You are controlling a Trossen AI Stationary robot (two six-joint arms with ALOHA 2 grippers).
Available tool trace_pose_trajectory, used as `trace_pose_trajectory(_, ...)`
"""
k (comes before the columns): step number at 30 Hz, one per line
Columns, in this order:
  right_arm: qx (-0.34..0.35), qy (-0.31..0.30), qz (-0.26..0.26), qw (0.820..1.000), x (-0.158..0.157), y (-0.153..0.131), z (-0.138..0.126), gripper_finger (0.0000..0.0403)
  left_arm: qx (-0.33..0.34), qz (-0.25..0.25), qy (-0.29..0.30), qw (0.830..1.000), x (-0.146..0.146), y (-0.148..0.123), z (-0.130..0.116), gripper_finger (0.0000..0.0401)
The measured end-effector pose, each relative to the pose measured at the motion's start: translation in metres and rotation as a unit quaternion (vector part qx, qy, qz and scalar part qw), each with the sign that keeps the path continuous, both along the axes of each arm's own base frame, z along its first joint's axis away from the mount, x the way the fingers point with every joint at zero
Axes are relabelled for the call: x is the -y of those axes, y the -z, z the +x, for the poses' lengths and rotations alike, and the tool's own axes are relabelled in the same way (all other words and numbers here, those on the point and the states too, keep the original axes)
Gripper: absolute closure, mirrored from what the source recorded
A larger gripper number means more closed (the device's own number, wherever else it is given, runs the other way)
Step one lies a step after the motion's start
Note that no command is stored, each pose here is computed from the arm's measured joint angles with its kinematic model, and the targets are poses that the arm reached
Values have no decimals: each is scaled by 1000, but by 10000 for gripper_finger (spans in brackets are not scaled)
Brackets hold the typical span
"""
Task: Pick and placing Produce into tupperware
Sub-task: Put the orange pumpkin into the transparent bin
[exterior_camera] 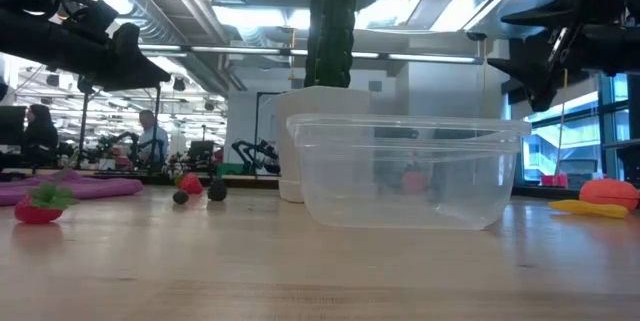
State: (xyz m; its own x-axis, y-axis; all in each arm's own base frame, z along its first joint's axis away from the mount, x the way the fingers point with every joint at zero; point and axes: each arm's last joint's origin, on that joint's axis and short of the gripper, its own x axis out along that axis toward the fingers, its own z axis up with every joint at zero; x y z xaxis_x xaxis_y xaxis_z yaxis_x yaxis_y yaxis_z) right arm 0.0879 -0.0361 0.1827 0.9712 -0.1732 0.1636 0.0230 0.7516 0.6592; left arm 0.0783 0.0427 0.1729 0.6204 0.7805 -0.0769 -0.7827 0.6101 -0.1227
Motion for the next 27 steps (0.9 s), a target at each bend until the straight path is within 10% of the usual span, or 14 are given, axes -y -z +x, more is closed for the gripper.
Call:
trace_pose_trajectory(12,-84,106,-114,984,-1,-83,-13,115,0,0,0,1000,0,0,0,225)
trace_pose_trajectory(19,-249,106,-49,961,7,-153,-1,115,0,0,0,1000,0,0,0,225)
trace_pose_trajectory(23,-380,122,44,916,17,-176,15,115,0,0,0,1000,0,0,0,225)
trace_pose_trajectory(27,-520,122,145,833,26,-176,31,115,0,0,0,1000,0,0,0,225)
